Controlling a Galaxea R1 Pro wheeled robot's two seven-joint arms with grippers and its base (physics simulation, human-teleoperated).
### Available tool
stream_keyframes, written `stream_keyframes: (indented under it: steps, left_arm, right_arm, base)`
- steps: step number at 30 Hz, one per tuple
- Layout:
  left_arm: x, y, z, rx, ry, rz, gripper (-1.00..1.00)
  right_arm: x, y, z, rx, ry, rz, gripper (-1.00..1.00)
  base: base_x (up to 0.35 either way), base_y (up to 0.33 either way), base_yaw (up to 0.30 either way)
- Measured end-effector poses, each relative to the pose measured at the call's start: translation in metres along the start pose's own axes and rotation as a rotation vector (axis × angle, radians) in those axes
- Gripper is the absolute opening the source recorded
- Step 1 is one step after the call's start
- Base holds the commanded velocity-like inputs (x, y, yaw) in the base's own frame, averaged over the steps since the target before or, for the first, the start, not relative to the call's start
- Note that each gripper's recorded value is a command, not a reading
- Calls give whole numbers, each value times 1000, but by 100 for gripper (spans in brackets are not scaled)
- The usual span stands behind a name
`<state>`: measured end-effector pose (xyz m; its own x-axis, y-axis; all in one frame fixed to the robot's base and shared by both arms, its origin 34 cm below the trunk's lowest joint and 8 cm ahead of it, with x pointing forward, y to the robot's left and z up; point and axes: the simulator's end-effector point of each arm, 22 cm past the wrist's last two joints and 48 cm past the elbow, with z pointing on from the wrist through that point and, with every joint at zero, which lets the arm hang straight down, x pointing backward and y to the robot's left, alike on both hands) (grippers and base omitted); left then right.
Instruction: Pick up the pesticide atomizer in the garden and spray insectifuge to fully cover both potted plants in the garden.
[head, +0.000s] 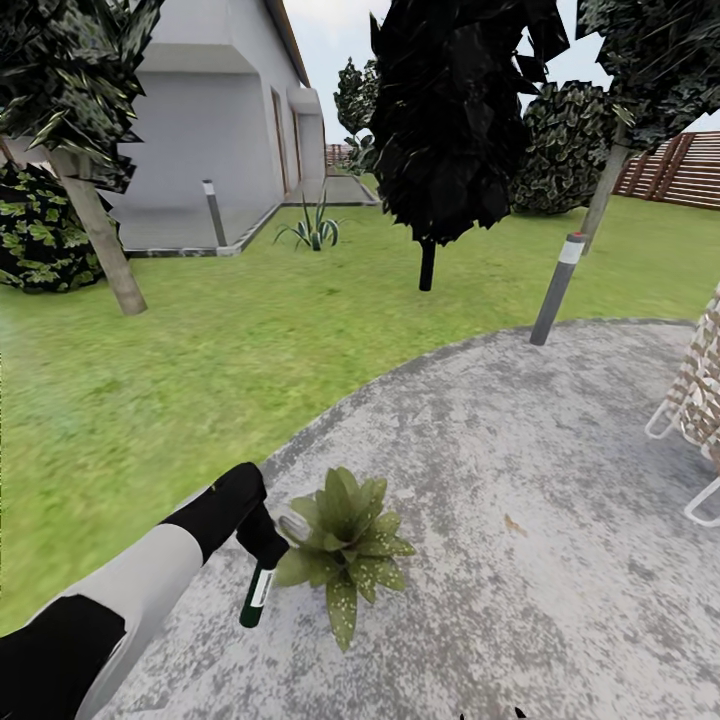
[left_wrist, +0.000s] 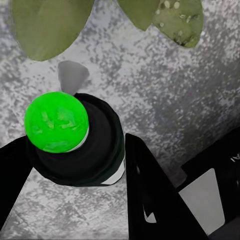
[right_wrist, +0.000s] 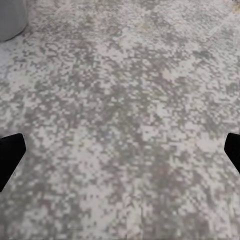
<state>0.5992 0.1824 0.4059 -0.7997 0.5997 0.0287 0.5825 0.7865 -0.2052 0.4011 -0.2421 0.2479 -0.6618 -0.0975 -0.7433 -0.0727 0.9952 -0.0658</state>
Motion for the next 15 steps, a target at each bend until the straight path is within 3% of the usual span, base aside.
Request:
stream_keyframes:
  steps: [3, 10, 15]
  left_arm:
    - [9, -4, 10, 12, 24, -6, -100]
    - [57, -26, 53, 46, 121, 3, -100]
    - [60, -26, 58, 34, 128, 4, -100]
  right_arm:
    - [0, 0, 0, 0, 0, 0, 100]
    - [0, 0, 0, 0, 0, 0, 100]
    - [0, 0, 0, 1, 0, 0, 100]
  base:
    - [12, 253, 0]
    - [1, 24, 0]
    - [0, 0, -174]
